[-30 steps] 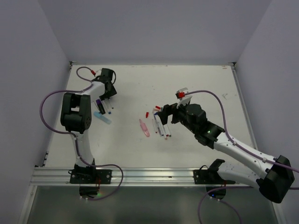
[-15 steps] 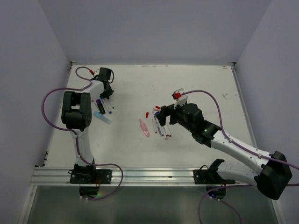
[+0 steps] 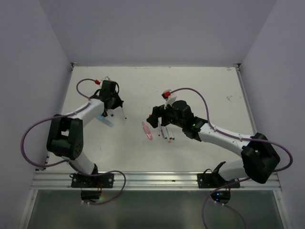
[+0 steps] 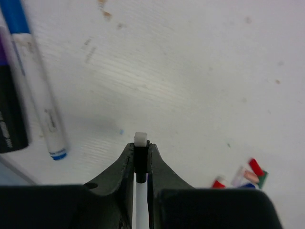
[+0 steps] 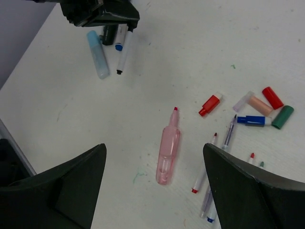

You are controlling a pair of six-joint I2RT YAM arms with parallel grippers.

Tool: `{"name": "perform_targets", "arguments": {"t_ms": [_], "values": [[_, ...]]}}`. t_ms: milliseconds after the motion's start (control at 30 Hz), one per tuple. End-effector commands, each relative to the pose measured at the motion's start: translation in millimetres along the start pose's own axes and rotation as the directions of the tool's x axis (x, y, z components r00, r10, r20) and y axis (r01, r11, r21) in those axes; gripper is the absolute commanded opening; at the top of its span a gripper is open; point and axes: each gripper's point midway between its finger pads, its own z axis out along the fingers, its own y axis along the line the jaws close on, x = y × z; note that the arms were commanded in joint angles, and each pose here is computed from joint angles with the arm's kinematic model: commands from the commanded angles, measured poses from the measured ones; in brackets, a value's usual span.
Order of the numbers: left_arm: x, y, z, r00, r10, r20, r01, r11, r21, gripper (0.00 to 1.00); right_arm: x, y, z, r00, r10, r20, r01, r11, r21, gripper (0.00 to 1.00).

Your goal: Open the pen caps

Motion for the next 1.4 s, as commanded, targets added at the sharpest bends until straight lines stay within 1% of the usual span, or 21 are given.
{"name": "perform_targets", "arguments": {"t_ms": [0, 67, 100, 133, 233, 300, 333, 400, 433, 633, 667, 733, 767, 867, 900, 933, 967, 1000, 1167, 1200, 1367], "values": [[-2, -65, -50, 0.995, -0.041, 0.088, 0.015, 0.961, 0.276, 0.00, -50, 45, 13, 0.991, 0.078, 0.112, -0.058, 0.984, -0.170, 0.85], [2, -89, -78, 0.991, -0.052, 0.123, 0.000, 0.921, 0.390, 0.00, -46, 49, 25, 0.990, 0.114, 0.088, -0.095, 0.977, -0.193, 0.83], [16, -88, -82, 0.994, -0.056, 0.097, 0.011, 0.910, 0.414, 0.00, -48, 54, 29, 0.989, 0.123, 0.086, -0.103, 0.971, -0.214, 0.82], [10, -97, -91, 0.988, -0.076, 0.134, 0.005, 0.885, 0.466, 0.00, -54, 58, 31, 0.986, 0.143, 0.090, -0.120, 0.966, -0.230, 0.81], [20, -105, -121, 0.982, -0.106, 0.158, 0.000, 0.831, 0.557, 0.00, -53, 61, 45, 0.983, 0.170, 0.069, -0.149, 0.959, -0.241, 0.80], [20, -110, -134, 0.981, -0.120, 0.154, 0.003, 0.798, 0.603, 0.00, -58, 66, 47, 0.981, 0.177, 0.076, -0.152, 0.954, -0.259, 0.77], [14, -113, -145, 0.975, -0.135, 0.176, -0.006, 0.776, 0.631, 0.00, -59, 66, 49, 0.980, 0.185, 0.074, -0.160, 0.952, -0.262, 0.77], [17, -115, -152, 0.975, -0.136, 0.178, -0.013, 0.760, 0.650, 0.00, -59, 67, 54, 0.980, 0.189, 0.069, -0.164, 0.949, -0.268, 0.75], [13, -118, -161, 0.970, -0.147, 0.192, -0.021, 0.739, 0.673, 0.00, -59, 70, 56, 0.979, 0.193, 0.063, -0.168, 0.945, -0.280, 0.73], [10, -121, -178, 0.959, -0.170, 0.228, -0.047, 0.694, 0.718, 0.00, -56, 77, 69, 0.978, 0.205, 0.026, -0.186, 0.930, -0.317, 0.61], [12, -120, -177, 0.959, -0.167, 0.229, -0.052, 0.691, 0.721, 0.00, -54, 78, 70, 0.978, 0.209, 0.016, -0.192, 0.926, -0.324, 0.55], [11, -121, -181, 0.956, -0.174, 0.238, -0.058, 0.680, 0.731, 0.00, -55, 80, 72, 0.977, 0.214, 0.019, -0.196, 0.922, -0.335, 0.48], [13, -120, -180, 0.956, -0.170, 0.238, -0.060, 0.681, 0.730, 0.00, -56, 81, 73, 0.977, 0.213, 0.020, -0.194, 0.921, -0.338, 0.37], [12, -116, -178, 0.952, -0.179, 0.248, -0.057, 0.693, 0.719, 0.00, -53, 81, 73, 0.977, 0.211, 0.010, -0.195, 0.920, -0.339, 0.17], [10, -114, -176, 0.948, -0.181, 0.261, -0.060, 0.703, 0.708, 0.00, -50, 79, 73, 0.978, 0.210, 0.001, -0.197, 0.922, -0.334, 0.03], [9, -113, -177, 0.945, -0.183, 0.273, -0.067, 0.707, 0.704, 0.00, -48, 78, 73, 0.980, 0.199, -0.001, -0.188, 0.925, -0.330, 0.00], [10, -113, -177, 0.945, -0.174, 0.277, -0.076, 0.708, 0.702, 0.00, -42, 76, 72, 0.981, 0.193, -0.021, -0.189, 0.929, -0.318, 0.00], [1, -107, -174, 0.929, -0.194, 0.314, -0.074, 0.736, 0.673, 0.00, -39, 74, 72, 0.982, 0.185, -0.029, -0.185, 0.933, -0.309, 0.00], [-21, -100, -187, 0.881, -0.257, 0.398, -0.066, 0.765, 0.640, 0.00, -13, 55, 66, 0.992, 0.103, -0.077, -0.118, 0.969, -0.216, 0.00], [-28, -97, -188, 0.860, -0.280, 0.426, -0.053, 0.782, 0.621, 0.00, -10, 51, 64, 0.995, 0.068, -0.075, -0.082, 0.977, -0.196, 0.00], [-48, -103, -204, 0.792, -0.348, 0.503, -0.017, 0.809, 0.587, 0.00, 14, 33, 58, 0.993, 0.020, -0.114, -0.025, 0.999, -0.041, 0.00]]}}
